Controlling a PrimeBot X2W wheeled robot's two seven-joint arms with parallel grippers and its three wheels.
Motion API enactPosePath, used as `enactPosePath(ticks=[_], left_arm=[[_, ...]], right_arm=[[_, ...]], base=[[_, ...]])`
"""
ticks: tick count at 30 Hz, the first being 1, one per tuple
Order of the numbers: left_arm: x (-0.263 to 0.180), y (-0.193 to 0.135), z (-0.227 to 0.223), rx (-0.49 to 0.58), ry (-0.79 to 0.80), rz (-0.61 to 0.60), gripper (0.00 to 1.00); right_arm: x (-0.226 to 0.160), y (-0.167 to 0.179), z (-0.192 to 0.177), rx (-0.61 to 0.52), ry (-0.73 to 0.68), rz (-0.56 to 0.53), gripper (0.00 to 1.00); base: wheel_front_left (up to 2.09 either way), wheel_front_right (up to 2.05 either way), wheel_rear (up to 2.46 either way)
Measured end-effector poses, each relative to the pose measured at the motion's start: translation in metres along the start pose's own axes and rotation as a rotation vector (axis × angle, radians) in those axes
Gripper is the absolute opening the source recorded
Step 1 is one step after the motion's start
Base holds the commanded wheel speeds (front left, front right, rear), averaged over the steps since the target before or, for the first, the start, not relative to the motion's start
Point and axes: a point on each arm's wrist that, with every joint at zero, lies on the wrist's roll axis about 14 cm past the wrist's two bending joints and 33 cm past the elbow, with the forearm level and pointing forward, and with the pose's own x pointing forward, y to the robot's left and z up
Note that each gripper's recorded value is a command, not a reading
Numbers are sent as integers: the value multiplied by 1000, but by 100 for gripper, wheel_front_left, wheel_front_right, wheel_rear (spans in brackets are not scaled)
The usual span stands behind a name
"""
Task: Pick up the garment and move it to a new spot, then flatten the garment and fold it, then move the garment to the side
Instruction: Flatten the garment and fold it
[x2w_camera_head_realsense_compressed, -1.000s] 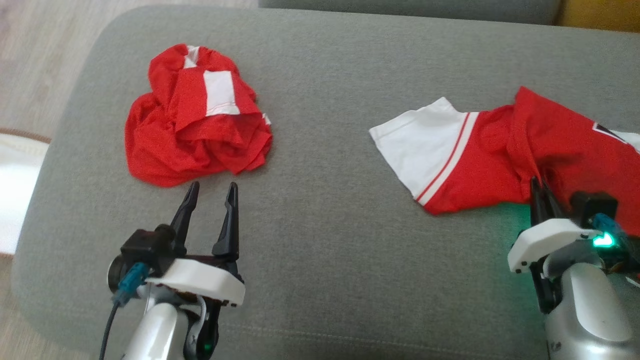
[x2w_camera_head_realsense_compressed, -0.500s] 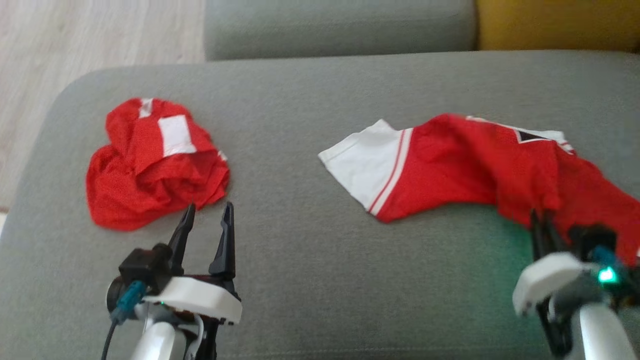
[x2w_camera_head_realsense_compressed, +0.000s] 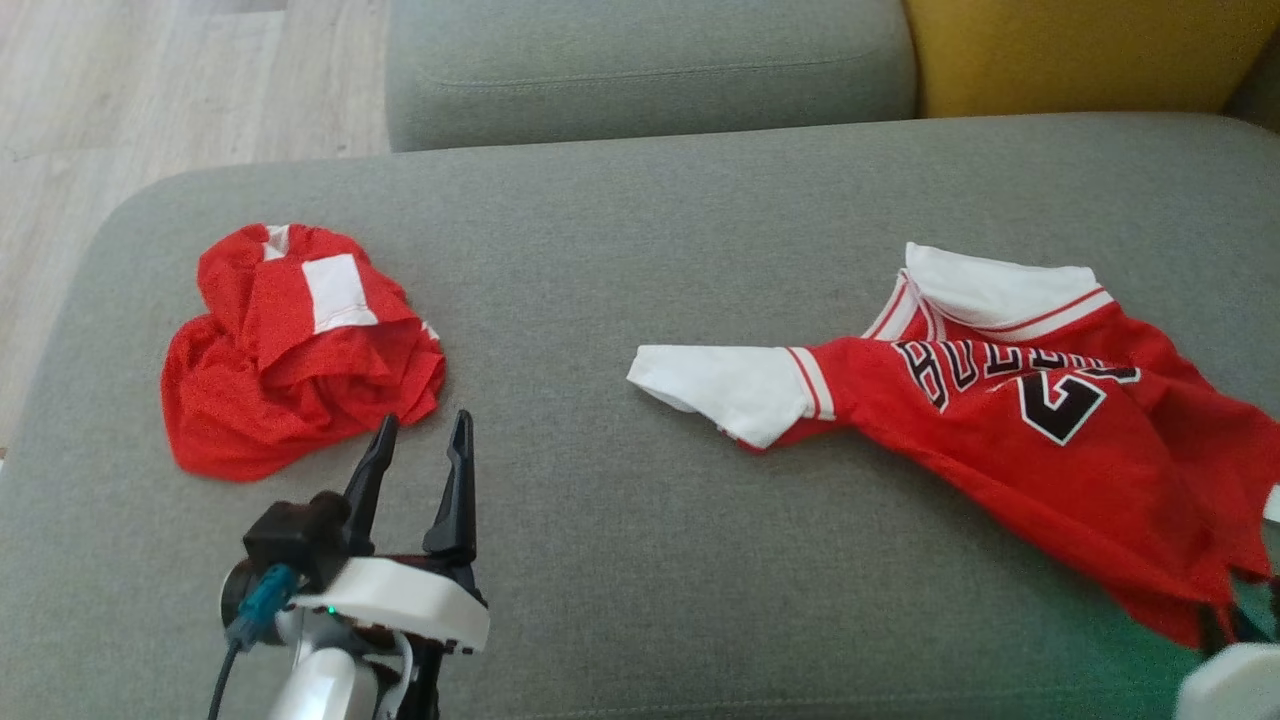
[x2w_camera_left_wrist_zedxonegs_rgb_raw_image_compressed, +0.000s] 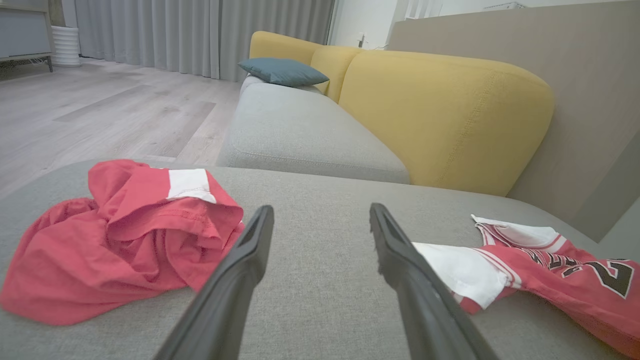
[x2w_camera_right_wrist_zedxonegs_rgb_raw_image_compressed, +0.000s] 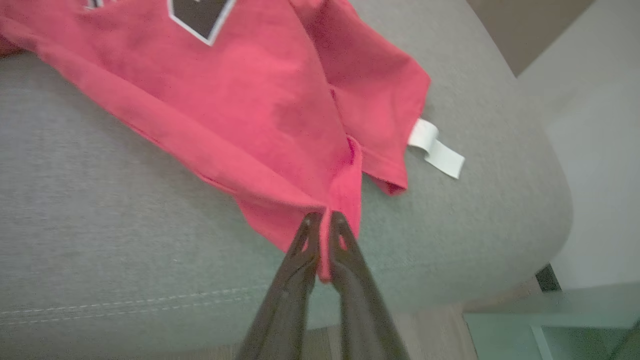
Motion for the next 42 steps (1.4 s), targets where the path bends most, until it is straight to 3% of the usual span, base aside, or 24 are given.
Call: enactPosePath(ticks=[4, 13, 17, 23, 29, 34, 42], left_arm=[[-4, 6, -3, 2, 10, 20, 100], [-11, 17, 4, 12, -11, 56, 100], [-14, 21, 14, 13, -41, 67, 100], [-17, 28, 12, 18, -36, 89, 100], [-17, 32, -4, 12, 15, 103, 100], [-8, 38, -27, 14, 89, 105, 100], [-5, 50, -44, 2, 143, 139, 100]], right_arm=[[1, 21, 27, 26, -100, 51, 100], [-17, 95, 160, 89, -598, 284, 100], [-20, 110, 180, 111, -703, 338, 100], [2, 131, 159, 125, -649, 380, 100], [52, 110, 177, 128, -569, 276, 100], [118, 122, 176, 75, -281, 268, 100], [175, 127, 160, -47, -8, 243, 100]], base=[[0, 0, 0], [0, 0, 0], [0, 0, 0], [0, 0, 0], [0, 0, 0], [0, 0, 0], [0, 0, 0]])
